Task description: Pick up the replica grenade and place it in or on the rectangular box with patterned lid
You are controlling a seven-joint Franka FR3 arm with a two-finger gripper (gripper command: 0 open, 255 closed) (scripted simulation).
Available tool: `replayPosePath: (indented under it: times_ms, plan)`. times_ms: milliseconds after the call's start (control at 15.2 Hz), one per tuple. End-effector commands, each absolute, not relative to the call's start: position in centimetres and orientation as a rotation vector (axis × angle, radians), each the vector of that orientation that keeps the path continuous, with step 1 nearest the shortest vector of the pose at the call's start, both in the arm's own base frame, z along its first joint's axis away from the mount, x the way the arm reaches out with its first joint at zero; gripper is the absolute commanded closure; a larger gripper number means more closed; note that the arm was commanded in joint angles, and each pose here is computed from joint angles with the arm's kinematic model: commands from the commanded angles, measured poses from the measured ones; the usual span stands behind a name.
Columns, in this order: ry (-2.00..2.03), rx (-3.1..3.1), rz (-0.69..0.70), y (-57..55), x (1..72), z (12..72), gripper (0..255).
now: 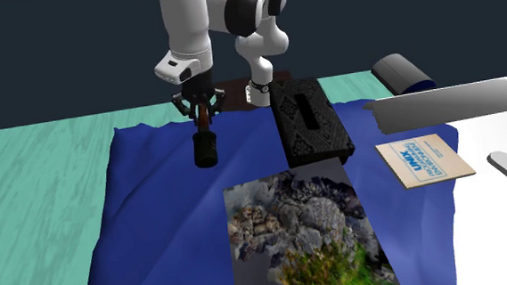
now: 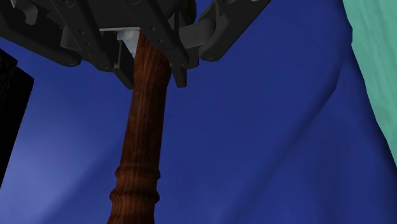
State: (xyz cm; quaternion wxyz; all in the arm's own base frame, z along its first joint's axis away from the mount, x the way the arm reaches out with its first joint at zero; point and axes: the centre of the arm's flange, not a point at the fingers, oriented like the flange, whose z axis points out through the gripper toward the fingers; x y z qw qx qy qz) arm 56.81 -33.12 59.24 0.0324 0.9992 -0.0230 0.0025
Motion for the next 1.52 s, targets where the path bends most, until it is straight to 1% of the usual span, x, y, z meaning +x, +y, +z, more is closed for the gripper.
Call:
replayPosePath:
  times_ms: [0,1452]
  plan:
    - [-0.071,3.076,0.008,-30.4,56.3,59.3,255]
    - [-0.071,3.076,0.008,-1.9,51.1,60.1,255]
